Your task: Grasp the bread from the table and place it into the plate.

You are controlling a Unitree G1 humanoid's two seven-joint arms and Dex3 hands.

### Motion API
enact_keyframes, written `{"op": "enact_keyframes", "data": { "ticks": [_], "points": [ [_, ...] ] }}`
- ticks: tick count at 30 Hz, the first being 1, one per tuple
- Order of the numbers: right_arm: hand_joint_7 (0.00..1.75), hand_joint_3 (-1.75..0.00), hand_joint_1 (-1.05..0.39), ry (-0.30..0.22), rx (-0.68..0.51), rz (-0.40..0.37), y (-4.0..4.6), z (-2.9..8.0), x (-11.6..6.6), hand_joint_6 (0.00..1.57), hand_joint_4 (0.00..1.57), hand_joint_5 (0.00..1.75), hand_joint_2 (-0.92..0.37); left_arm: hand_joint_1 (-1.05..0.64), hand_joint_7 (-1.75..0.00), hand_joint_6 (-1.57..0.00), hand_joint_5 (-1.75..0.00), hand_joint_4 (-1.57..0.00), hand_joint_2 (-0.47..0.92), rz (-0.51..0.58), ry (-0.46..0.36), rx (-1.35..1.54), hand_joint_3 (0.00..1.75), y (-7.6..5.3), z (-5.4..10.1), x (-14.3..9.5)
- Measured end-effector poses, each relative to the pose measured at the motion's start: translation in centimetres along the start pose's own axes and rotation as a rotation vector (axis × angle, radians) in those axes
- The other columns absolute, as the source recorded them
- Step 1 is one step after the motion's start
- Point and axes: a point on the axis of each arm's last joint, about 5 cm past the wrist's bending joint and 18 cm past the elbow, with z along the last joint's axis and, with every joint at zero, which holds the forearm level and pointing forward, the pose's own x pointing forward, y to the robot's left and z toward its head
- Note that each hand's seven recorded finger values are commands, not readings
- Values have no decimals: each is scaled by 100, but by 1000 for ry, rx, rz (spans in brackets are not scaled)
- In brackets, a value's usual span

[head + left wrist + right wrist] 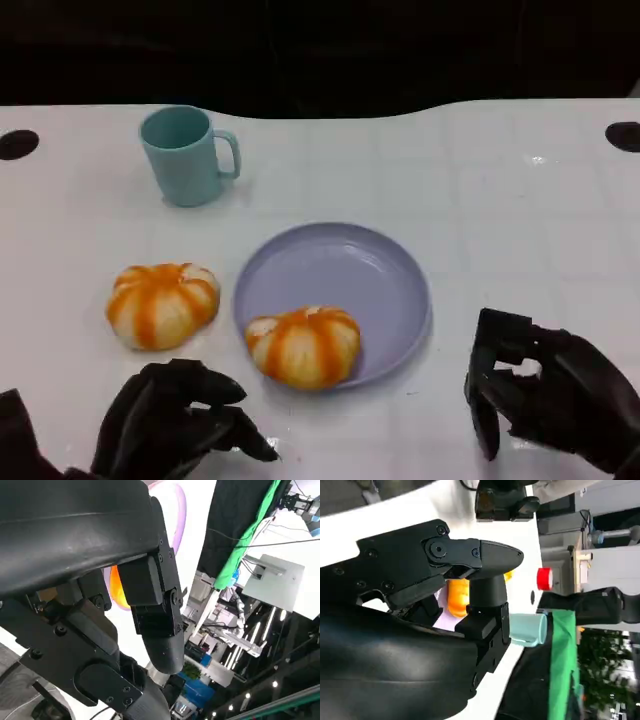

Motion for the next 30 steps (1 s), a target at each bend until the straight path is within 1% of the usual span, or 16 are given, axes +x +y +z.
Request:
{"op": "enact_keyframes", "data": {
  "ticks": [5,10,18,24,30],
  "points": [
    [175,-49,-60,30,31,-16,-3,44,-36,84,105,175,-92,-95,-19,-157,-45,-157,58,0,0,-1,0,0,0,0],
    [175,-50,-58,55,54,-37,17,47,-55,84,107,175,-92,-94,-18,-157,-44,-157,58,1,0,-5,0,2,0,-2],
    [175,-50,-60,46,73,-39,34,18,-26,84,108,175,-92,-95,-19,-157,-45,-157,59,7,3,-2,0,20,15,-16],
    [175,-50,-61,33,73,-30,24,-22,-10,84,107,175,-92,-94,-19,-157,-45,-157,59,7,4,1,0,26,15,-20],
    [175,-49,-60,24,75,-33,15,-35,-17,84,106,175,-92,-93,-17,-157,-43,-157,59,2,8,-2,1,31,9,-24]
  ]
}}
